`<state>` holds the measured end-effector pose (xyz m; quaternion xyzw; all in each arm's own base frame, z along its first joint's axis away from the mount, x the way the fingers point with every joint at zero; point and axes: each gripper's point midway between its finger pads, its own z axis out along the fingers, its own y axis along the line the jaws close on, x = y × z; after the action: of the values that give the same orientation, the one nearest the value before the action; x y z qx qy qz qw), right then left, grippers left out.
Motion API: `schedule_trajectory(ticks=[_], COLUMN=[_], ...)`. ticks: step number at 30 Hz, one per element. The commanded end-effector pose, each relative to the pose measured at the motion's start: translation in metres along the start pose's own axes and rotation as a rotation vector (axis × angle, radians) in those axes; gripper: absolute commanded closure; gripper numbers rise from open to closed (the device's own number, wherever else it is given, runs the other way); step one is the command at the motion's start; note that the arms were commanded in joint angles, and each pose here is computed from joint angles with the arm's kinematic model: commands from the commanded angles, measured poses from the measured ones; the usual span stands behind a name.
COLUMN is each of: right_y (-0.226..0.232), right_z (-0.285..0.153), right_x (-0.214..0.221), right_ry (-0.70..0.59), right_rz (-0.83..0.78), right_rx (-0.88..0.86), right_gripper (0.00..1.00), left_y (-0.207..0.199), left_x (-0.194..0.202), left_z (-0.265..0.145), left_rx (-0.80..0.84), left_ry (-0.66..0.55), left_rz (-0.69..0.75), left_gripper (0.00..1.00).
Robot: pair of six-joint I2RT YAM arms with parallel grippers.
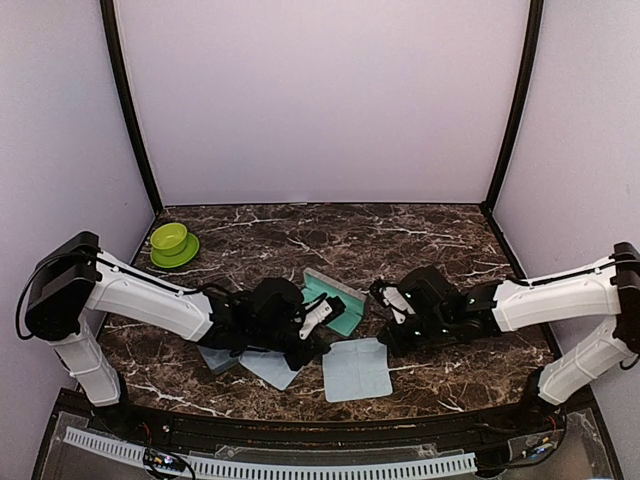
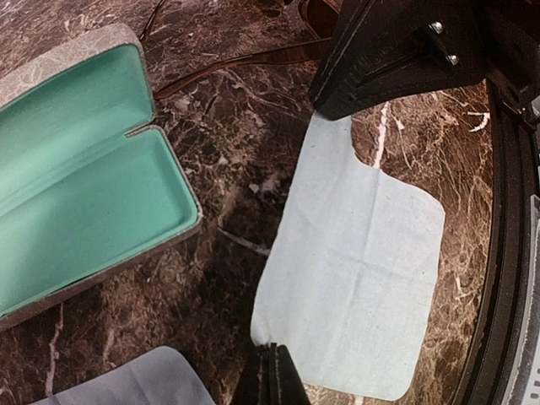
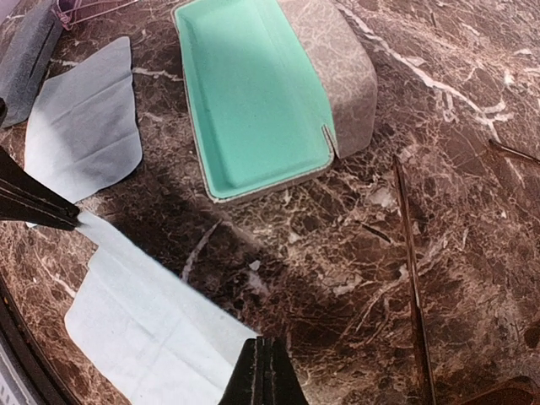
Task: Organize the sunglasses
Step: Fold the glasses cleaning cloth at the center of the board.
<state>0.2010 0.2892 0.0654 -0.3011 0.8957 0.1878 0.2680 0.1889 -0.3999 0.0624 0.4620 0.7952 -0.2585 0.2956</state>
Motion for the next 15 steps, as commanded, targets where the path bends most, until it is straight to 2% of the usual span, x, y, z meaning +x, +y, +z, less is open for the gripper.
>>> schedule_trajectory(ticks=[1, 15], right_y=[0.007, 0.021], right_z=[-0.006, -0.013], right_x=[0.005, 0.027], right_ry=[-0.016, -0.006], right_rz=[-0.013, -0.008], right_rx=[-0.034, -0.095], right_gripper=[1.0, 1.0], left_y=[-0.012, -0.033], left_x=[-0.002, 0.013], left_z=[-0.008, -0.005], left_rx=[0.028, 0.025], left_ry=[-0.026, 0.004], left_rz=[0.031, 0.051], left_gripper=[1.0, 1.0])
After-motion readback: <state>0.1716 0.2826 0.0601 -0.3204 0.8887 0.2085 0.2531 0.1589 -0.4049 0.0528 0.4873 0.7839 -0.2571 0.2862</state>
